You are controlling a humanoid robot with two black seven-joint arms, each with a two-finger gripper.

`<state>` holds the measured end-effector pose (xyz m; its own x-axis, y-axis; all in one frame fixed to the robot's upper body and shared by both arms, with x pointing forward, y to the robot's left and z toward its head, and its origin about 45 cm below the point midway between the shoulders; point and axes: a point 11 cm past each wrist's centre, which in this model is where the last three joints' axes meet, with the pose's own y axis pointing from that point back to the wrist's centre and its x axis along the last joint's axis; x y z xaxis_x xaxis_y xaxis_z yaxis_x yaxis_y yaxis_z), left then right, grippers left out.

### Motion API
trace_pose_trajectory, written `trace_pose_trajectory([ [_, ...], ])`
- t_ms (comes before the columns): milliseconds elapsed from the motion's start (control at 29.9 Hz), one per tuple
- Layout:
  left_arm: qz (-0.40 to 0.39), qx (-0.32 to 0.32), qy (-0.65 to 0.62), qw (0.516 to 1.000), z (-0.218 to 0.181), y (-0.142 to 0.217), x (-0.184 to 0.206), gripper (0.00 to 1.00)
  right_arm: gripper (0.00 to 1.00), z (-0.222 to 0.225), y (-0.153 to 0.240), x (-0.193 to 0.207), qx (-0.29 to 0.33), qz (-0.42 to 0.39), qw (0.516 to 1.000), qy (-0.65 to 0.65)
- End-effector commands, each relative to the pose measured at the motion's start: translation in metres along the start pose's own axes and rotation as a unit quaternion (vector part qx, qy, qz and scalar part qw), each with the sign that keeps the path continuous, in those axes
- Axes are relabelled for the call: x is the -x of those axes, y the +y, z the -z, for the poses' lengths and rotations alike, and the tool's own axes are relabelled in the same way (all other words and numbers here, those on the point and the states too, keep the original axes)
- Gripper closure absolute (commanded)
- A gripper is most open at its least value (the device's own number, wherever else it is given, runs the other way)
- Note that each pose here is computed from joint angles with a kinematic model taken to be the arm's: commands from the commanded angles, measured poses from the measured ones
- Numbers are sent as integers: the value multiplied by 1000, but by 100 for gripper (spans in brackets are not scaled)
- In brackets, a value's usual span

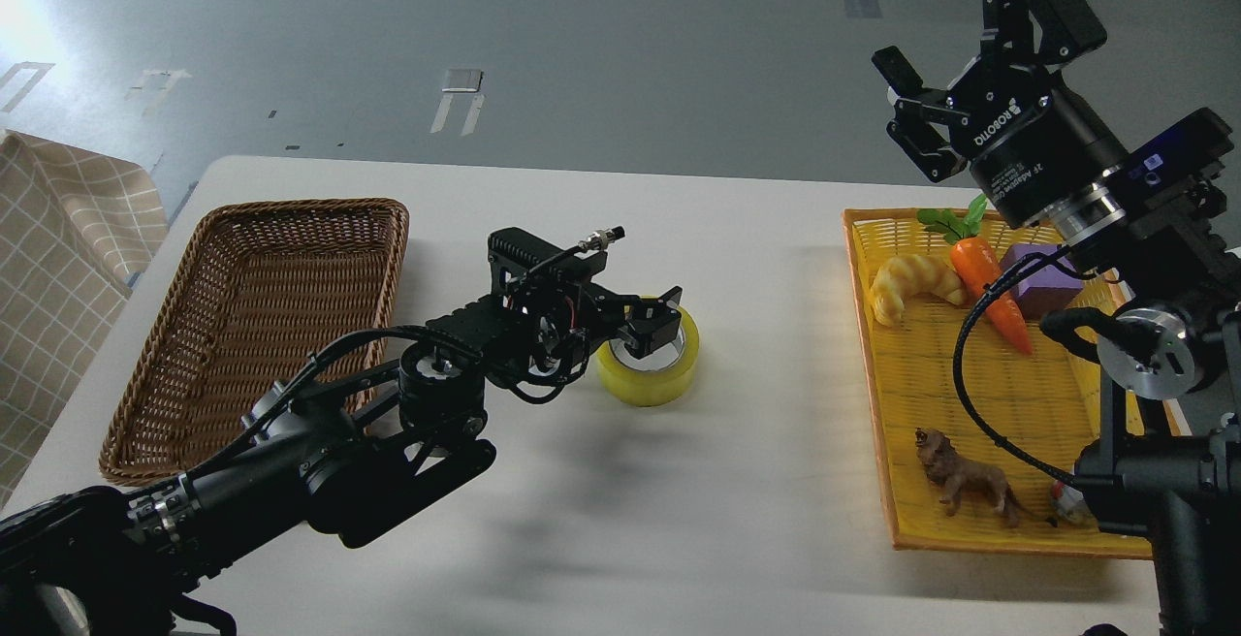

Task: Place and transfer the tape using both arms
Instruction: 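Grasp the tape roll with the left gripper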

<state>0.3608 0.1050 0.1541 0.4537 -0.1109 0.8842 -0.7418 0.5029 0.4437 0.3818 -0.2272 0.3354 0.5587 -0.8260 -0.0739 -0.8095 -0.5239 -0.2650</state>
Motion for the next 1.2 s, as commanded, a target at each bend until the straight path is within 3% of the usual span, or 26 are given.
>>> trace_pose_trajectory([
  [0,-2,-1,17,1000,-11,-8,0,1,0,-1,2,0,2,-1,1000,-1],
  [1170,44,-40,71,996,22,-6,40,1,0,-11,10,0,12,-7,1000,-6],
])
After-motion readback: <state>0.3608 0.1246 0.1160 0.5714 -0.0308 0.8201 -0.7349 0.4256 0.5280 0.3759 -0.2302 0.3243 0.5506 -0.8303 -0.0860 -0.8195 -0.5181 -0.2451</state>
